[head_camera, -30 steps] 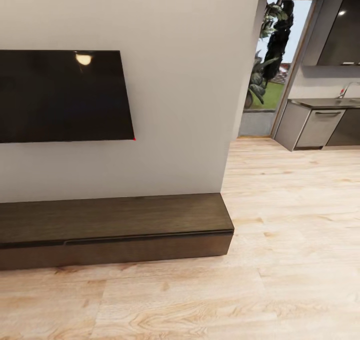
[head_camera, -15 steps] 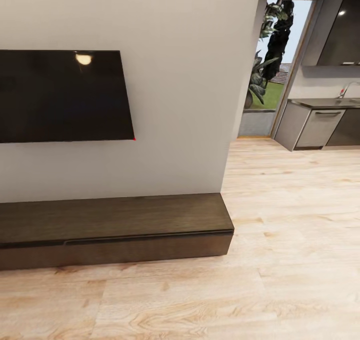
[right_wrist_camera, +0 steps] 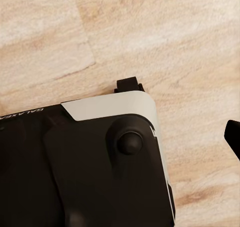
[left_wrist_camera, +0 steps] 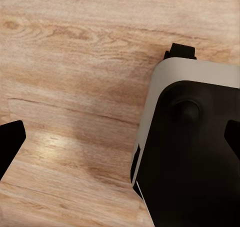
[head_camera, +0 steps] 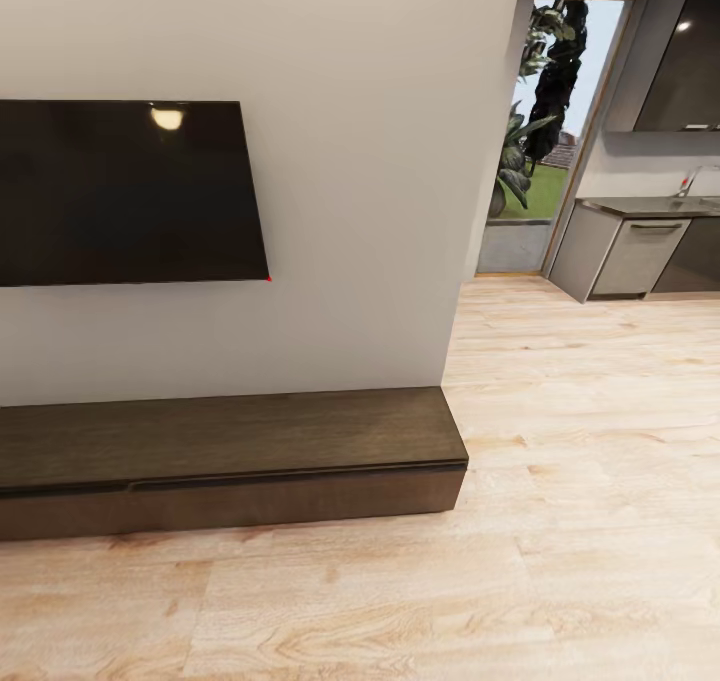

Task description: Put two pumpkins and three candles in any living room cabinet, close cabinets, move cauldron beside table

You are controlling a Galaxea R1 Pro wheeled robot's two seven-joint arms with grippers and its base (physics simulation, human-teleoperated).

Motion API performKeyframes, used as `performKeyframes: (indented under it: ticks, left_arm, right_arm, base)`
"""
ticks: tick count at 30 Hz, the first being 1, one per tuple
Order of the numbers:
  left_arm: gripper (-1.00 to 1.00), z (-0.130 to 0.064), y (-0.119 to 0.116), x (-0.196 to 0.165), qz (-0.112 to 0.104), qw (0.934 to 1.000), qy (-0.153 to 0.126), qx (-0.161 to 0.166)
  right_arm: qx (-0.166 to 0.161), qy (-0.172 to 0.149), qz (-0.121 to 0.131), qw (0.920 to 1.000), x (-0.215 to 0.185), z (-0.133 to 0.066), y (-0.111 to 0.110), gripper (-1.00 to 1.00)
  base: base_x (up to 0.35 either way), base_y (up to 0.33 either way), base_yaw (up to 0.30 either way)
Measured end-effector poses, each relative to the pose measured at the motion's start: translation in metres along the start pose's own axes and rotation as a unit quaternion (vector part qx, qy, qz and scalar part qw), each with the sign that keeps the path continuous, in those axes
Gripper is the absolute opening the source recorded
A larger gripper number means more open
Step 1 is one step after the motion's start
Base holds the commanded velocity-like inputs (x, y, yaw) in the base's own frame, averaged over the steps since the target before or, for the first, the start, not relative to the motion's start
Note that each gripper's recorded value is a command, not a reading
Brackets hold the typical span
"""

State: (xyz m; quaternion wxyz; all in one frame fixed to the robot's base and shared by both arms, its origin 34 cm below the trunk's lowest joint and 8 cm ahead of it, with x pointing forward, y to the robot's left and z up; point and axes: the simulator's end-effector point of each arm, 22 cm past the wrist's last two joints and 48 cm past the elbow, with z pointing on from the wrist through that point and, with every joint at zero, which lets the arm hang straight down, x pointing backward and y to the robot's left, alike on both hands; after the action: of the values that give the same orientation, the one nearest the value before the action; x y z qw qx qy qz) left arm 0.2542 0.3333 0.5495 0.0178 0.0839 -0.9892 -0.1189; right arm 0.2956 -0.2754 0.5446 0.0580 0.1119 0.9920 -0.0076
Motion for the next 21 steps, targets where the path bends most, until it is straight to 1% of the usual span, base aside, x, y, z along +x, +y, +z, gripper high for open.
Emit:
performKeyframes:
  ticks: [21]
  left_arm:
    - [1.0, 0.0, -0.0001, -0.0001, 0.0, 1.0, 0.0, 0.0]
  right_arm:
    - [0.0, 0.0, 0.0, 1.0, -0.0001, 0.0, 0.0001, 1.0]
  base:
    - [0.0, 0.0, 0.0]
